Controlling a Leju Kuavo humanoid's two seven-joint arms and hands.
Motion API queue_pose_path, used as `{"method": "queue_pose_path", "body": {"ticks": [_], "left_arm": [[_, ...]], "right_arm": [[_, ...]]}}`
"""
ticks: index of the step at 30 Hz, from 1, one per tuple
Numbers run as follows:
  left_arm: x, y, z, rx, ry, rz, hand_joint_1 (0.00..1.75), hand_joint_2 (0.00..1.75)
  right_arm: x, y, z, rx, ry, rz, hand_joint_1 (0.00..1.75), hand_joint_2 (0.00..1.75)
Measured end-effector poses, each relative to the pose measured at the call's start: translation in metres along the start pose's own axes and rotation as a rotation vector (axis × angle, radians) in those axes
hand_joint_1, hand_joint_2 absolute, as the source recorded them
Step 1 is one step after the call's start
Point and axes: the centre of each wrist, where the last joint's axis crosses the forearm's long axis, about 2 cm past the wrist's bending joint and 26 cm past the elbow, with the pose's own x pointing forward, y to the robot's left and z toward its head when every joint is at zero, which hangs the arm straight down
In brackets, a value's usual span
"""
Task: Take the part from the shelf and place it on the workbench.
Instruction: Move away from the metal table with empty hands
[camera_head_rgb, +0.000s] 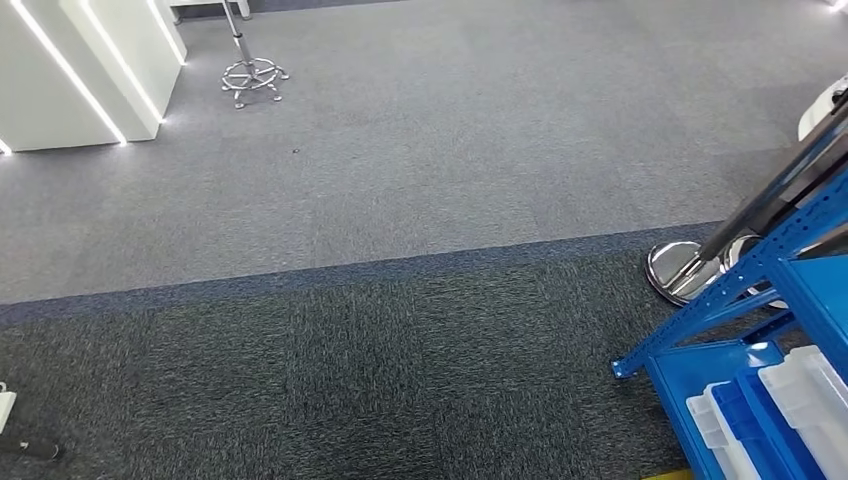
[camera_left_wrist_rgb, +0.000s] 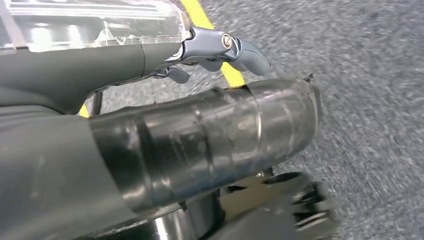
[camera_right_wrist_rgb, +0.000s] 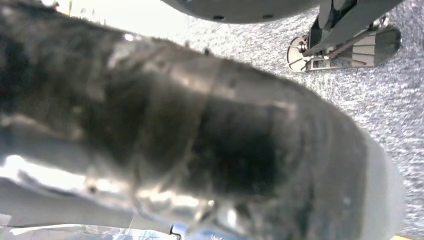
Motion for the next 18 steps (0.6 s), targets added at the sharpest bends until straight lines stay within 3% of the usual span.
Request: {"method": "queue_pose_path", "body": {"ticks": [18], "left_arm": [[0.0015, 0.0002, -0.0006, 0.002, -0.006, 0.003, 0.00, 0.00]], "right_arm": [[-0.0001, 0.0012, 0.0004, 0.018, -0.001, 0.010, 0.00, 0.00]]}}
